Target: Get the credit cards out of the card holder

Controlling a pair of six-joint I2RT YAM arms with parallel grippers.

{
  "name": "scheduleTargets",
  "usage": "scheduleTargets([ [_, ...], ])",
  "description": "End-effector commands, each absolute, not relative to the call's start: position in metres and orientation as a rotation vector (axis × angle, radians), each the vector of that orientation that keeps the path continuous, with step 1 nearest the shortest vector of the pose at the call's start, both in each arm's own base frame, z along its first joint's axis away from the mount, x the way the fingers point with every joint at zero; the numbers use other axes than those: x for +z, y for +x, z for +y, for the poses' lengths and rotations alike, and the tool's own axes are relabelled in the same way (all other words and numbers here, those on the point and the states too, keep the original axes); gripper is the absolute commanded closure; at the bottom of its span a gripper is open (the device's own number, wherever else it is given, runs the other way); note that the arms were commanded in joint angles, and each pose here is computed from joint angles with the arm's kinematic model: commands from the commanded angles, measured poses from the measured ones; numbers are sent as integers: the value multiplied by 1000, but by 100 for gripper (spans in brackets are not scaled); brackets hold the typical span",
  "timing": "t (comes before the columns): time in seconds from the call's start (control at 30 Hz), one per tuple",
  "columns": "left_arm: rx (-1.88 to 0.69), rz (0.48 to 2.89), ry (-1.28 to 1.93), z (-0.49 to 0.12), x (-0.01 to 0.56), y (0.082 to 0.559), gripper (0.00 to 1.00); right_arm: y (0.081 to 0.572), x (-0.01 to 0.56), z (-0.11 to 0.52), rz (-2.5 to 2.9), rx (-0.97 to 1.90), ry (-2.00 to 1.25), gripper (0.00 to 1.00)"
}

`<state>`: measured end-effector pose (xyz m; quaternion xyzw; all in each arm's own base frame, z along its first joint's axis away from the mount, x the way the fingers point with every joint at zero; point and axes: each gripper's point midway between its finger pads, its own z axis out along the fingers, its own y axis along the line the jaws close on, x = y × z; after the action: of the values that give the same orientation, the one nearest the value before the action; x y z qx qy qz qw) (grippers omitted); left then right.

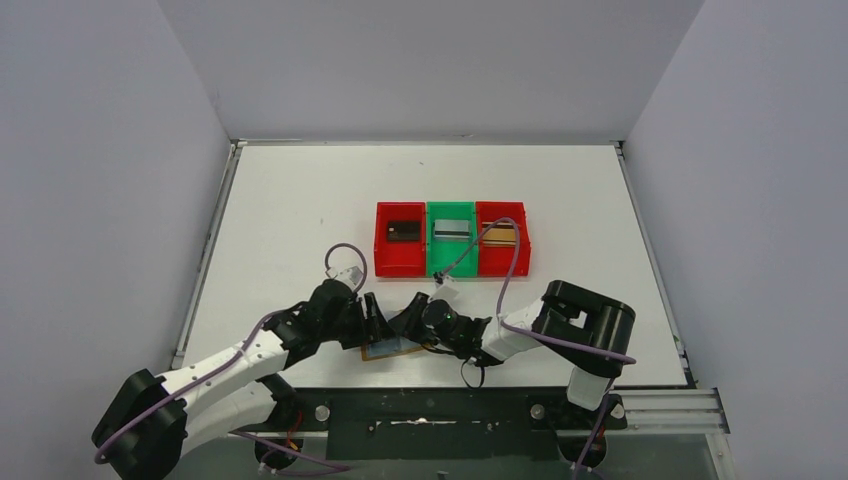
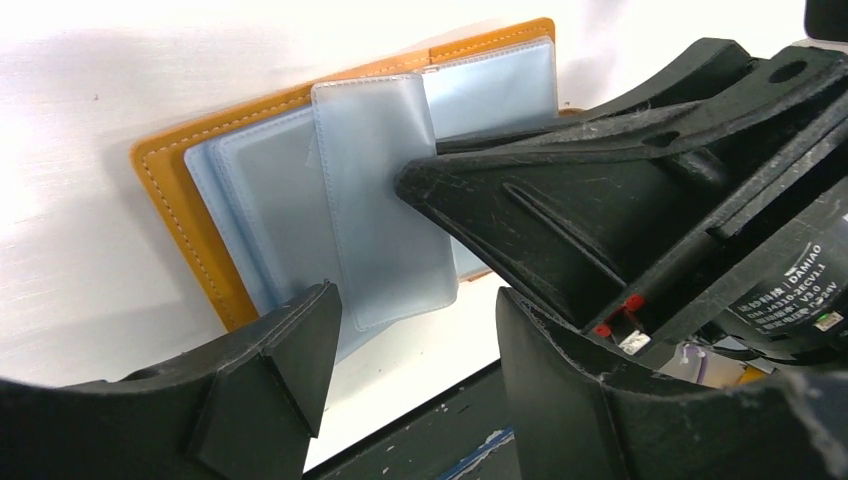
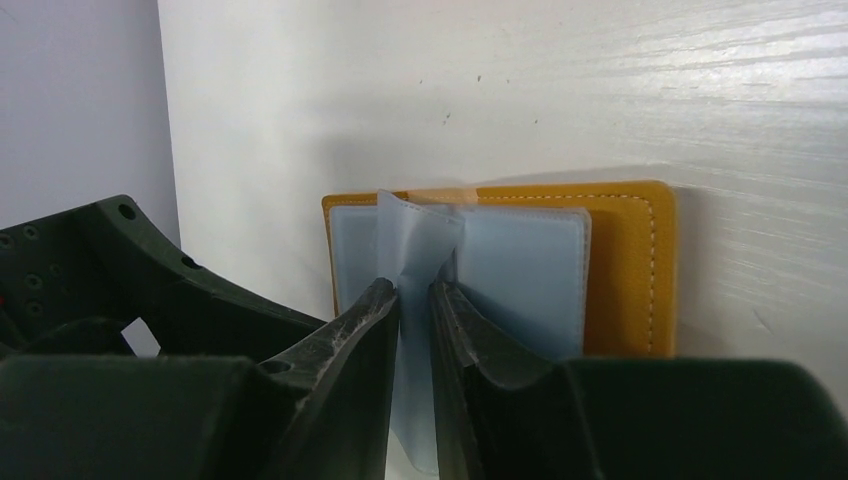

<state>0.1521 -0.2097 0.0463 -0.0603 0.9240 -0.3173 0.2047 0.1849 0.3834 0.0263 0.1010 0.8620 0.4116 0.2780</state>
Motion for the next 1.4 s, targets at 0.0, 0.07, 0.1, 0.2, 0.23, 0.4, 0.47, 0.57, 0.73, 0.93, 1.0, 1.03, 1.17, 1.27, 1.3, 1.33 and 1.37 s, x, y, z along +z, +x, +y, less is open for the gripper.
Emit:
scheduleTargets([
  [0.0, -927, 2495, -134, -220, 57, 165, 43, 187, 39, 385, 2276, 1187, 281, 79],
  [0.07, -912, 2494, -134, -218, 55, 166, 44, 186, 43, 386, 2260, 1224, 273, 78],
  [0.1, -901, 2492, -142, -216, 54, 166, 44, 186, 45, 388, 2254, 1235, 265, 76],
  [0.2, -865, 2474, -184, -209, 53, 169, 44, 186, 46, 390, 2259, 1216, 229, 72],
  [0.23, -846, 2471, -202, -205, 52, 169, 44, 187, 44, 391, 2273, 1189, 220, 70],
  [0.4, -772, 2440, -287, -189, 54, 172, 44, 189, 29, 390, 2362, 954, 167, 64],
  [0.47, -740, 2418, -332, -182, 57, 174, 44, 189, 26, 390, 2387, 841, 137, 59],
  [0.57, -694, 2396, -406, -171, 58, 177, 45, 189, 21, 388, 2416, 692, 84, 54],
  [0.73, -628, 2376, -492, -158, 56, 179, 53, 188, 22, 391, 2413, 589, 18, 47],
  [0.93, -565, 2334, -567, -144, 63, 182, 58, 186, 19, 395, 2420, 482, -70, 39],
  [1.0, -559, 2318, -582, -141, 67, 183, 58, 186, 17, 395, 2426, 439, -93, 38],
  [1.03, -558, 2312, -585, -141, 69, 184, 58, 186, 16, 396, 2426, 422, -105, 38],
  [1.17, -562, 2293, -595, -138, 74, 184, 59, 185, 12, 396, 2431, 335, -145, 37],
  [1.27, -564, 2277, -604, -136, 79, 185, 59, 184, 6, 393, 2437, 262, -163, 37],
  [1.3, -563, 2272, -608, -135, 80, 185, 59, 184, 6, 394, 2434, 246, -168, 37],
  [1.33, -560, 2268, -612, -134, 81, 185, 59, 184, 5, 393, 2432, 230, -174, 38],
  [1.37, -558, 2265, -614, -134, 82, 185, 59, 184, 5, 393, 2432, 217, -179, 38],
])
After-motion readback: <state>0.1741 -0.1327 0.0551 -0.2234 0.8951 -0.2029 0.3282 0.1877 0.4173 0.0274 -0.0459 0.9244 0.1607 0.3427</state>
